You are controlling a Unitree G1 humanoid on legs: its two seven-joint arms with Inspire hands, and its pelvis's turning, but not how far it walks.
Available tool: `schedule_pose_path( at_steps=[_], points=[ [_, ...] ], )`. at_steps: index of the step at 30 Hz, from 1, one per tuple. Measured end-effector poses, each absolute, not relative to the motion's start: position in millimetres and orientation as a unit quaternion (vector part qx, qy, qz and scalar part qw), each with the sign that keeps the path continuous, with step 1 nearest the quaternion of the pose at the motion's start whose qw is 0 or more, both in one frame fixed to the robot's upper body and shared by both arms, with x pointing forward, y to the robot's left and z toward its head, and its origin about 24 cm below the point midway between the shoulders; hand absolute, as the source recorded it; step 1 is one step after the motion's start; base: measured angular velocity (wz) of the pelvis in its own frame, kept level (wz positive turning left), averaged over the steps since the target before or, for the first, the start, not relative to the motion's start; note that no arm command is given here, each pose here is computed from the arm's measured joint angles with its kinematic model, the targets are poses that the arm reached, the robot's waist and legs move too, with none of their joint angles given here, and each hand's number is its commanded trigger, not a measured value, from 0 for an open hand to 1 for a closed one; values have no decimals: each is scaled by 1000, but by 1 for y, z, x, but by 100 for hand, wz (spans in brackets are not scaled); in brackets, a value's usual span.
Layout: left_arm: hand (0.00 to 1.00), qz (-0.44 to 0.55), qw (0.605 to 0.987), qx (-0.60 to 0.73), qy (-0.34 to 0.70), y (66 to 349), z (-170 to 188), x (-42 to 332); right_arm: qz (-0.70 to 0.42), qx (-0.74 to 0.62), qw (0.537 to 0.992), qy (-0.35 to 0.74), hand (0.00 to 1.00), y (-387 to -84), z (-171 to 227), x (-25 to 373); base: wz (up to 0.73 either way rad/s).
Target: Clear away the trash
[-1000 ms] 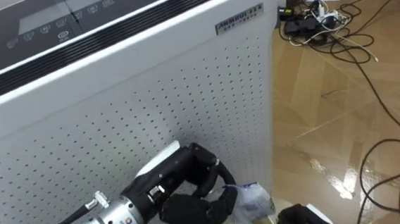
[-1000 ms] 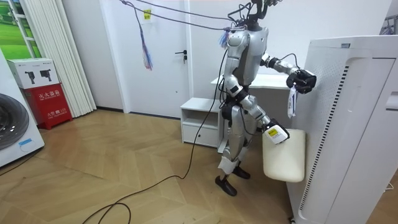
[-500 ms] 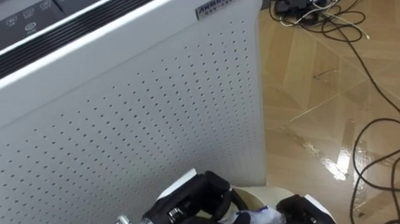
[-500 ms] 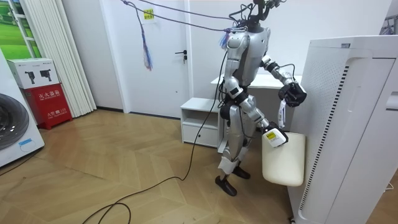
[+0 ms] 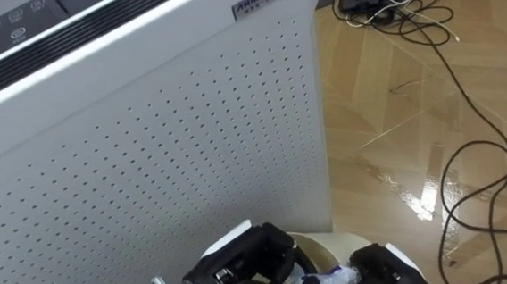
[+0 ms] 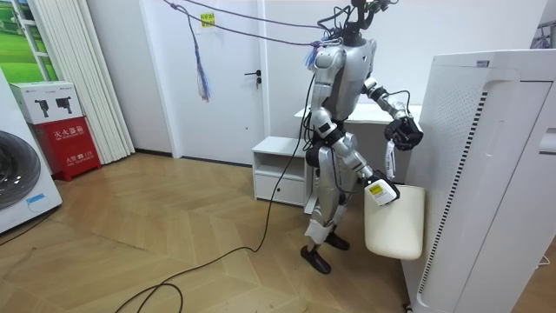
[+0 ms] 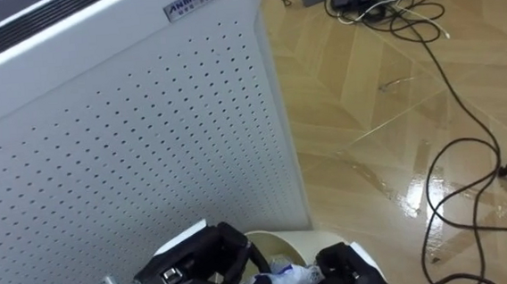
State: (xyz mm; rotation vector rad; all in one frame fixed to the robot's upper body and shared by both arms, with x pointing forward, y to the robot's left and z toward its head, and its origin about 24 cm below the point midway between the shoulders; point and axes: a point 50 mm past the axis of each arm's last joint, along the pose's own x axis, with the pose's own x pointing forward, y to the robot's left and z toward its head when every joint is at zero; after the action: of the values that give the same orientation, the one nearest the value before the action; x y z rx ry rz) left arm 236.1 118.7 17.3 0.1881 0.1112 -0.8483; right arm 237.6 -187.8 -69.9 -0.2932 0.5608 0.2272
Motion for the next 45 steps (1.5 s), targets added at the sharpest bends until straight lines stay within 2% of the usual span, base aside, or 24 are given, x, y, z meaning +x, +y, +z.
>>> schedule_pose_path(
  at_steps=[10, 26, 28, 29, 45],
  points=[
    [100, -410, 906, 91, 60, 122, 13, 236, 114, -144, 940, 287, 100, -194, -75, 233, 0],
    [100, -373, 920, 99, 74, 142, 9, 240, 118, -145, 941, 281, 100, -196, -73, 235, 2],
    [8, -372, 920, 101, 75, 143, 9, 240, 118, -144, 941, 281, 100, -196, -73, 235, 2],
    [1, -372, 920, 101, 75, 143, 9, 240, 118, -144, 942, 281, 100, -196, -73, 235, 4],
    [0, -369, 921, 104, 72, 146, 10, 241, 125, -132, 940, 288, 100, -194, -76, 232, 3]
  ],
)
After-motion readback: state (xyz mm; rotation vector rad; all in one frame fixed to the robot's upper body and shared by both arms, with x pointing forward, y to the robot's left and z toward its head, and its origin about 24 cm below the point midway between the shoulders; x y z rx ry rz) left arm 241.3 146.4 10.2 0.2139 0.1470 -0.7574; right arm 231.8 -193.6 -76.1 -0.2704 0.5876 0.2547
